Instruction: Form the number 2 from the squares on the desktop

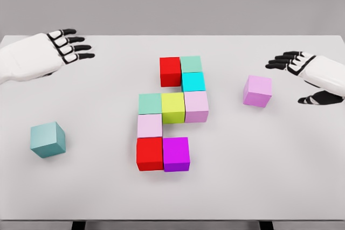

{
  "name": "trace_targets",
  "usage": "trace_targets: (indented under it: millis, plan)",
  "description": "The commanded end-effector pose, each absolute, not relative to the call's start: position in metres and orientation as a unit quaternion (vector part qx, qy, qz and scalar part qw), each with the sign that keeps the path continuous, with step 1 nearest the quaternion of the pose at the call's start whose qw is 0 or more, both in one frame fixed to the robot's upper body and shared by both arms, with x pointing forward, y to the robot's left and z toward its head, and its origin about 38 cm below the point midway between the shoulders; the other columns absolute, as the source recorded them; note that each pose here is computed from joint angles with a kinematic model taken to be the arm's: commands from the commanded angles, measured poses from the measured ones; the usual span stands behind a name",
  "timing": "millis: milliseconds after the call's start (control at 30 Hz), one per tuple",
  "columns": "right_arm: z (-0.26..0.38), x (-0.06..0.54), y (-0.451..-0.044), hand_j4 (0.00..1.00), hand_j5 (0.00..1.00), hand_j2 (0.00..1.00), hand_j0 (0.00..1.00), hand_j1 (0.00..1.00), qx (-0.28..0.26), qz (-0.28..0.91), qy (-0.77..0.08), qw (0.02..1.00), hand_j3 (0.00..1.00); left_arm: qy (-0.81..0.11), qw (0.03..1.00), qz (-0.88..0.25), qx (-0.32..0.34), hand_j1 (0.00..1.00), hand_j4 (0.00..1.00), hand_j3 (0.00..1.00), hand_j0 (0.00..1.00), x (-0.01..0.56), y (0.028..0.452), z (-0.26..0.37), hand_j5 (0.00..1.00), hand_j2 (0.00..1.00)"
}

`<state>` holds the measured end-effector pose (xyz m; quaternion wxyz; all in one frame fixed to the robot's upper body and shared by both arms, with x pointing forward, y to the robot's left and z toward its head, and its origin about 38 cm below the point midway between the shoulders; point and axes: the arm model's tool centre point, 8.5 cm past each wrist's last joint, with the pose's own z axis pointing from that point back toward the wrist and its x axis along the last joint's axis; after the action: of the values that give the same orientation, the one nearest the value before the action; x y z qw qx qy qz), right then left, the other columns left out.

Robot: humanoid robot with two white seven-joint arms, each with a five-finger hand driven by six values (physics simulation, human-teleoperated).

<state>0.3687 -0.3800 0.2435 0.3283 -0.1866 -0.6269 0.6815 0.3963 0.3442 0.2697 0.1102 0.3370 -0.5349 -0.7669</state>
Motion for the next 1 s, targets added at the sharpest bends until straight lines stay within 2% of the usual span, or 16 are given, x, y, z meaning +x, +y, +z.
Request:
trace_targets:
  millis: [0,133,167,300,400,533,700,967]
  plan:
    - [0.241,0.370,-0.386,1.00,1.00,1.00,1.00,1.00,-0.189,0.680,-0.623,0.338,1.00,-0.526,0.111,-0.773,0.336,1.00,1.00,1.00,1.00,0.393,0.349,0.271,1.00,1.00]
    - [0.255,0.384,-0.405,1.00,1.00,1.00,1.00,1.00,-0.210,0.647,-0.640,0.356,1.00,-0.526,0.111,-0.773,0.336,1.00,1.00,1.00,1.00,0.393,0.350,0.271,1.00,1.00]
    - [0.245,0.387,-0.414,1.00,1.00,1.00,1.00,1.00,-0.202,0.671,-0.609,0.373,1.00,-0.524,0.111,-0.775,0.337,1.00,1.00,1.00,1.00,0.393,0.351,0.271,1.00,1.00]
    - [0.252,0.414,-0.387,1.00,1.00,1.00,1.00,1.00,-0.183,0.762,-0.528,0.327,1.00,-0.496,0.119,-0.795,0.327,1.00,1.00,1.00,1.00,0.386,0.364,0.265,1.00,1.00]
    - [0.264,0.427,-0.380,1.00,1.00,1.00,1.00,1.00,-0.214,0.816,-0.457,0.282,1.00,-0.469,0.124,-0.810,0.330,1.00,1.00,1.00,1.00,0.380,0.380,0.267,1.00,1.00]
    - [0.251,0.463,-0.355,1.00,1.00,1.00,1.00,1.00,-0.176,0.859,-0.376,0.299,1.00,-0.456,0.131,-0.814,0.335,1.00,1.00,1.00,1.00,0.374,0.394,0.278,1.00,1.00]
    - [0.252,0.484,-0.324,1.00,1.00,1.00,1.00,1.00,-0.170,0.870,-0.369,0.278,1.00,-0.465,0.168,-0.819,0.290,1.00,1.00,1.00,1.00,0.363,0.397,0.258,1.00,1.00]
    - [0.237,0.501,-0.304,0.99,0.99,0.99,0.99,0.99,-0.168,0.873,-0.364,0.277,0.99,-0.446,0.220,-0.822,0.277,1.00,1.00,1.00,1.00,0.347,0.429,0.264,1.00,1.00]
